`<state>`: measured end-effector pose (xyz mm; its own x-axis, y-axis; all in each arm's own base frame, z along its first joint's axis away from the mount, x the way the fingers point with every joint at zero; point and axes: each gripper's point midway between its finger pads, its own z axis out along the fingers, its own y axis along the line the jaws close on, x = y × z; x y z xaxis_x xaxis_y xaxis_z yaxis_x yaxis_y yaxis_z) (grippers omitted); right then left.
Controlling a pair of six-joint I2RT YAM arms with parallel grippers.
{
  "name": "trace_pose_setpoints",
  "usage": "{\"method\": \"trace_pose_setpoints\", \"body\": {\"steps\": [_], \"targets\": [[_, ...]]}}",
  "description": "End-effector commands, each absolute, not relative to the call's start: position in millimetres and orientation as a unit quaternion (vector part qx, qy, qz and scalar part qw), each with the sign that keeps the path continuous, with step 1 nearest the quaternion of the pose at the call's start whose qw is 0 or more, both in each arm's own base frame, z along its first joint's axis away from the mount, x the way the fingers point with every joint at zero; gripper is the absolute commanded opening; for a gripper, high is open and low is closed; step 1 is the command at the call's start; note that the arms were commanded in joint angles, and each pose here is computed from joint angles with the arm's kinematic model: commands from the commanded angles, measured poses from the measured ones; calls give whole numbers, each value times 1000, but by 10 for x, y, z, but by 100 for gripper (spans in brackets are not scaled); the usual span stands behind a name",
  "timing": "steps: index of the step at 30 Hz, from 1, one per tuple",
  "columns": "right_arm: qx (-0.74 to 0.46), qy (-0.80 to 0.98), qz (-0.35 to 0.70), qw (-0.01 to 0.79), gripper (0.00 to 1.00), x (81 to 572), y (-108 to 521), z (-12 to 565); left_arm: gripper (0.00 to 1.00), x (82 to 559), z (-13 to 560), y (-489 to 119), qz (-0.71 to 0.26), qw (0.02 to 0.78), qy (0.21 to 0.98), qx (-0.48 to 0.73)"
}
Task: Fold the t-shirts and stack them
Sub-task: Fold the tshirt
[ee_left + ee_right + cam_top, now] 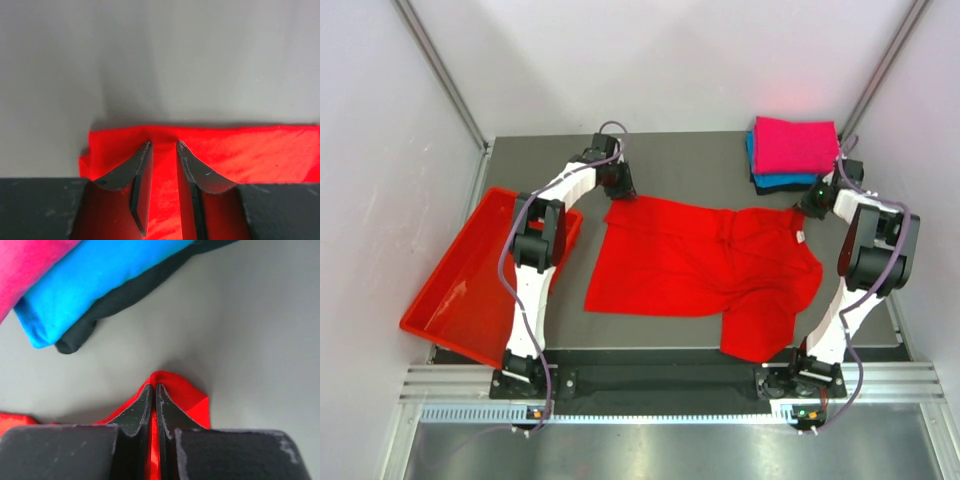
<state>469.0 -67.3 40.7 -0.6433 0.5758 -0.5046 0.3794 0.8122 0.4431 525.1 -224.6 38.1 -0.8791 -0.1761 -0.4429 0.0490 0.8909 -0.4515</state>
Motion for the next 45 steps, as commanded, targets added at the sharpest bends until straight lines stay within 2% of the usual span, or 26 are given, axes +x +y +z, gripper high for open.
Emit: {"method": "trace_pose_setpoints", "body": {"steps": [1, 11, 25, 31, 34, 37, 39, 41, 42, 45], "targets": [[275, 879, 134, 366, 0, 4762, -865, 615, 31, 5324, 296, -2053, -198, 238, 950, -48], [304, 844, 157, 414, 0, 4728, -904, 755, 30, 5293, 158, -1706, -144, 229, 960, -69], [334, 784, 199, 484, 2, 4842, -1094, 1011, 29, 5239, 90, -1556, -120, 225, 964, -75], [337, 778, 223, 481, 8, 4853, -1081, 948, 29, 5226, 85, -1519, -112, 224, 965, -76], [341, 775, 219, 485, 1, 4837, -1119, 963, 29, 5277, 231, -1510, -113, 240, 961, -75], [341, 776, 216, 485, 0, 4855, -1148, 977, 29, 5347, 374, -1486, -114, 258, 956, -80], [330, 780, 230, 480, 4, 4876, -1095, 989, 29, 5365, 409, -1465, -114, 259, 955, -83], [322, 781, 239, 479, 17, 4905, -1065, 1014, 29, 5371, 446, -1464, -117, 261, 954, -86], [321, 781, 239, 479, 21, 4901, -1061, 1015, 29, 5386, 511, -1494, -126, 267, 952, -82], [317, 786, 233, 477, 24, 4885, -1068, 1040, 29, 5399, 670, -1579, -152, 277, 946, -71]]}}
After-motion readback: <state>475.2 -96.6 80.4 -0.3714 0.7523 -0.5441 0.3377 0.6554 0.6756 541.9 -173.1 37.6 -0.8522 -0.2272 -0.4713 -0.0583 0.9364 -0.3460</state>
